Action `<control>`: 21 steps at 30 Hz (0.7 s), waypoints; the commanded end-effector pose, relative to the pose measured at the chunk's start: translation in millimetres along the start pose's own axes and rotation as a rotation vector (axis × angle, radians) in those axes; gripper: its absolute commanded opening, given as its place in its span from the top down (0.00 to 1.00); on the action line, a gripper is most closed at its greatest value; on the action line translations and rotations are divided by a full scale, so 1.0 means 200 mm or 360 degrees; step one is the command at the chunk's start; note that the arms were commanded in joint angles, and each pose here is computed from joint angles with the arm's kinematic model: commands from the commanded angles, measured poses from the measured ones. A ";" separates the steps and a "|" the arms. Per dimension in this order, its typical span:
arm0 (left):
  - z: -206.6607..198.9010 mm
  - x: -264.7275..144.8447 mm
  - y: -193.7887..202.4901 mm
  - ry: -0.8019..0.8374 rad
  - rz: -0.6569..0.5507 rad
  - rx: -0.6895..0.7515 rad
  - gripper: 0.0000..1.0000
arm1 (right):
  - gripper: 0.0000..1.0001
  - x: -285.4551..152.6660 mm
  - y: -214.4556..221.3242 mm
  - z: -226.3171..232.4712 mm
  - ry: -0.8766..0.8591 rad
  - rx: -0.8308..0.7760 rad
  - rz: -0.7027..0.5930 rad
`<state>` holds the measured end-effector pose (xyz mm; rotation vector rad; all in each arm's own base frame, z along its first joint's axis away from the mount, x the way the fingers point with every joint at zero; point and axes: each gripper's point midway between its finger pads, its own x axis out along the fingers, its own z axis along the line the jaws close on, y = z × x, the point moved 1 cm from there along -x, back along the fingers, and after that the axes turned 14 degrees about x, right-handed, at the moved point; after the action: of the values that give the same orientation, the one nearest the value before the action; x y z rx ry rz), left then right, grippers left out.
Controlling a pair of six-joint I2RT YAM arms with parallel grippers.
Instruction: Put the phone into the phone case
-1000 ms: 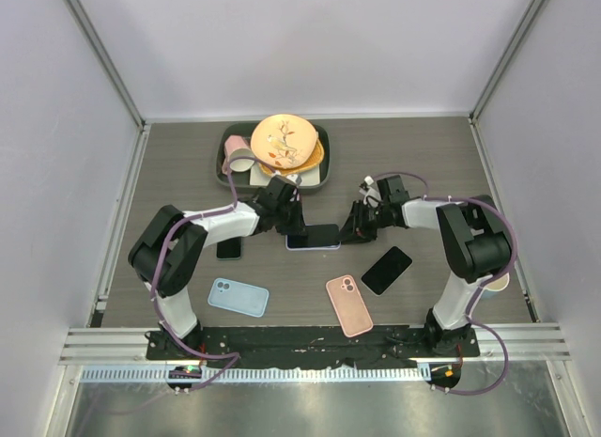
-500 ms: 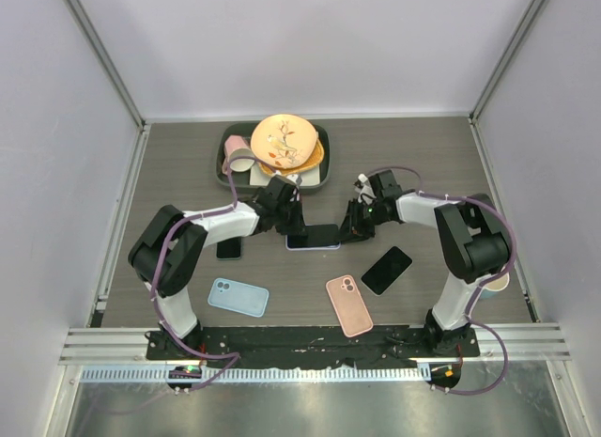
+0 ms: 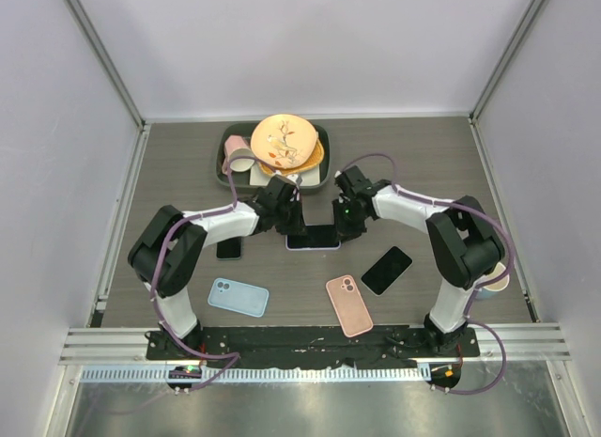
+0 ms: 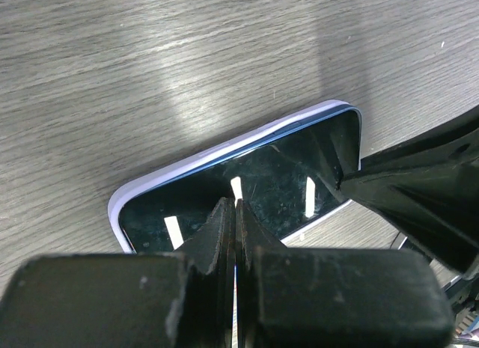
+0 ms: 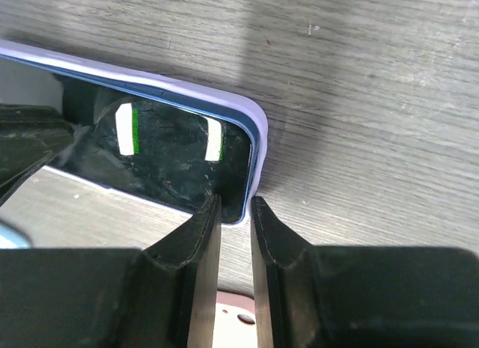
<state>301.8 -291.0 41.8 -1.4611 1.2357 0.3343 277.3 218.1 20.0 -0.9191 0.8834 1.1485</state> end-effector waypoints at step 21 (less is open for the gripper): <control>0.14 0.00 0.24 -0.0189 0.0269 0.0041 1.00 | 0.55 -0.29 -0.10 0.19 -0.0204 -0.0258 -0.0479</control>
<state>299.1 -290.4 41.6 -1.4517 1.2411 0.3401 279.9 215.5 46.2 -1.2355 0.7422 0.9752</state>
